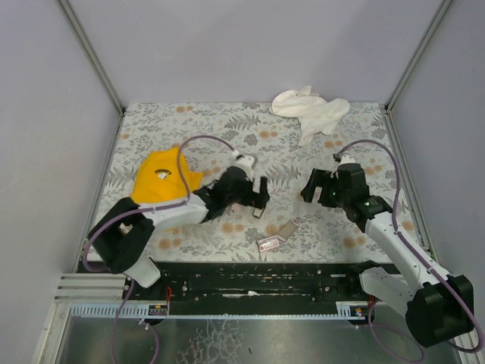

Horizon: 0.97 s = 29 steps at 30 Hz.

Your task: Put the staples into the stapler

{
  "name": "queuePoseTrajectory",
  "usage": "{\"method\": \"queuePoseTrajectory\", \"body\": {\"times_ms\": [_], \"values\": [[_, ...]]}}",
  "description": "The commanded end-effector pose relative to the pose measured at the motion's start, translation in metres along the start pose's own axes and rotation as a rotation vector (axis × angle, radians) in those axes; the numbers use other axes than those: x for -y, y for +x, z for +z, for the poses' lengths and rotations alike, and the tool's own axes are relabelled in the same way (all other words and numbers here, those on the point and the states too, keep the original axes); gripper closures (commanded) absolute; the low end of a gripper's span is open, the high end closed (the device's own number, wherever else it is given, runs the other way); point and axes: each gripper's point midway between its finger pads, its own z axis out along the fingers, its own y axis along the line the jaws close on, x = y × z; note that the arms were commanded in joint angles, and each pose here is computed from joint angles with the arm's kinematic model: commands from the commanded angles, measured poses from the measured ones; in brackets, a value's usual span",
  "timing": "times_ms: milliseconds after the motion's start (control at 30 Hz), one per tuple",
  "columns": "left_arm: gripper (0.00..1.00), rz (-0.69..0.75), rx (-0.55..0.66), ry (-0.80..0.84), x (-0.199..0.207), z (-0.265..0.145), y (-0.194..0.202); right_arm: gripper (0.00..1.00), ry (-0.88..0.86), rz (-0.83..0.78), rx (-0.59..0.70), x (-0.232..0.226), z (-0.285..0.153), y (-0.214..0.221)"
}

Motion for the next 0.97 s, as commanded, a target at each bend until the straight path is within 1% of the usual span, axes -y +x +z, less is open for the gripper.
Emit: {"method": "queuePoseTrajectory", "body": {"times_ms": [0, 33, 67, 100, 133, 200, 267, 333, 400, 433, 467, 533, 633, 733, 833, 933], "values": [[0.0, -0.107, 0.251, -0.024, -0.057, -0.037, -0.093, 0.01, 0.015, -0.008, 0.169, 0.019, -0.013, -0.062], [0.0, -0.153, 0.287, -0.056, -0.082, -0.047, -0.1, 0.01, 0.029, 0.022, 0.194, 0.03, -0.013, -0.068], [0.0, -0.208, 0.326, -0.106, -0.116, -0.06, -0.104, 0.01, 0.049, 0.053, 0.224, 0.042, -0.013, -0.074], [0.0, -0.238, 0.361, -0.126, -0.13, -0.071, -0.105, 0.01, 0.077, 0.077, 0.241, 0.054, -0.013, -0.076], [0.0, -0.296, 0.409, -0.191, -0.166, -0.087, -0.107, 0.01, 0.111, 0.094, 0.266, 0.066, -0.012, -0.079], [0.0, -0.374, 0.496, -0.284, -0.21, -0.116, -0.103, 0.01, 0.208, 0.099, 0.341, 0.088, -0.014, -0.086], [0.0, -0.422, 0.597, -0.393, -0.245, -0.148, -0.095, 0.01, 0.316, 0.098, 0.423, 0.111, -0.017, -0.089], [0.0, -0.421, 0.667, -0.542, -0.27, -0.174, -0.081, 0.0, 0.4, 0.085, 0.509, 0.13, -0.022, -0.089], [0.0, -0.387, 0.709, -0.661, -0.285, -0.191, -0.066, 0.01, 0.472, 0.074, 0.564, 0.151, -0.019, -0.076], [0.0, -0.373, 0.728, -0.692, -0.289, -0.194, -0.059, 0.01, 0.487, 0.06, 0.595, 0.156, -0.019, -0.074], [0.0, -0.36, 0.755, -0.706, -0.292, -0.197, -0.059, 0.0, 0.495, 0.041, 0.617, 0.16, -0.016, -0.071], [0.0, -0.313, 0.753, -0.698, -0.291, -0.195, -0.062, 0.0, 0.504, 0.028, 0.656, 0.167, -0.011, -0.064], [0.0, -0.28, 0.757, -0.698, -0.296, -0.188, -0.065, 0.0, 0.526, 0.01, 0.655, 0.176, -0.002, -0.055], [0.0, -0.275, 0.77, -0.717, -0.301, -0.186, -0.059, 0.01, 0.525, -0.014, 0.638, 0.175, 0.003, -0.059], [0.0, -0.252, 0.757, -0.72, -0.302, -0.182, -0.053, 0.0, 0.523, -0.036, 0.656, 0.175, 0.005, -0.065], [0.0, -0.278, 0.758, -0.747, -0.308, -0.182, -0.047, 0.01, 0.513, -0.051, 0.652, 0.173, 0.008, -0.068]]}}
